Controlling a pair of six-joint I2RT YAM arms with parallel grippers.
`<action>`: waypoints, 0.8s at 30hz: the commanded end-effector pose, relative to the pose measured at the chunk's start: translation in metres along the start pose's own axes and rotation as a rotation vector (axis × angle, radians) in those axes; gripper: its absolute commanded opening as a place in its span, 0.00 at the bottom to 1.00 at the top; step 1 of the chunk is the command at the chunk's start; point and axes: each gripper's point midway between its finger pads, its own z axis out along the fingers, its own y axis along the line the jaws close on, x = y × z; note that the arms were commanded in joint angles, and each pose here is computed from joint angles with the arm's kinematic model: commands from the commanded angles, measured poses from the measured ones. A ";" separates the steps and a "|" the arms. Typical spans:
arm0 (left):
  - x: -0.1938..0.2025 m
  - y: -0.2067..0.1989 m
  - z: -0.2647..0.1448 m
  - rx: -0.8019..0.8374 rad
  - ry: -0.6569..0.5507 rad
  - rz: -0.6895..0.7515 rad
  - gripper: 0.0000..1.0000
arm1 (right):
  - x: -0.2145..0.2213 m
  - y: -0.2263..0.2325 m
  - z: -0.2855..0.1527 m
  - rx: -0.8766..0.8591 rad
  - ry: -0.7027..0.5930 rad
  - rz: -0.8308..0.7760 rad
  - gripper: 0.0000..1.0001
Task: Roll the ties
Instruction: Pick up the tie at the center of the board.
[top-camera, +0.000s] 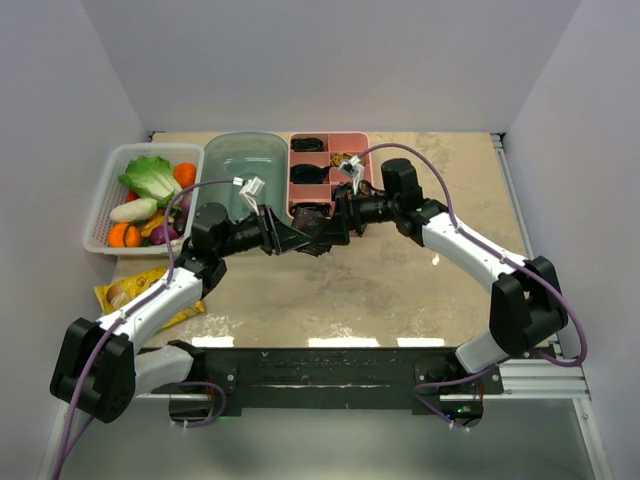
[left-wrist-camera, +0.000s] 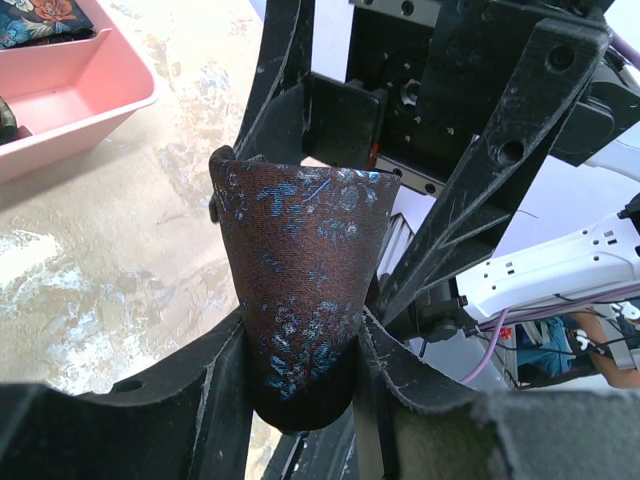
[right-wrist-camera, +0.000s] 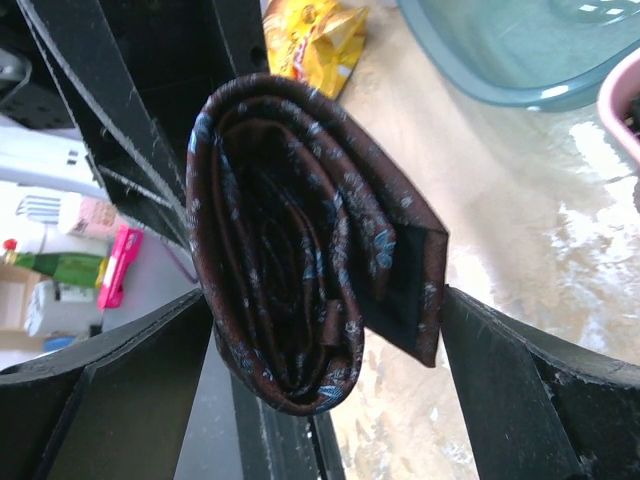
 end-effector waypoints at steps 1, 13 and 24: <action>-0.023 -0.022 -0.001 0.066 -0.057 0.059 0.40 | 0.000 0.013 -0.001 -0.082 0.006 -0.008 0.98; -0.022 -0.017 0.002 0.054 -0.050 0.049 0.39 | 0.015 0.018 0.011 -0.141 0.069 0.025 0.62; -0.024 -0.007 0.002 -0.008 -0.048 0.064 0.45 | 0.021 0.015 0.019 -0.153 0.098 0.046 0.33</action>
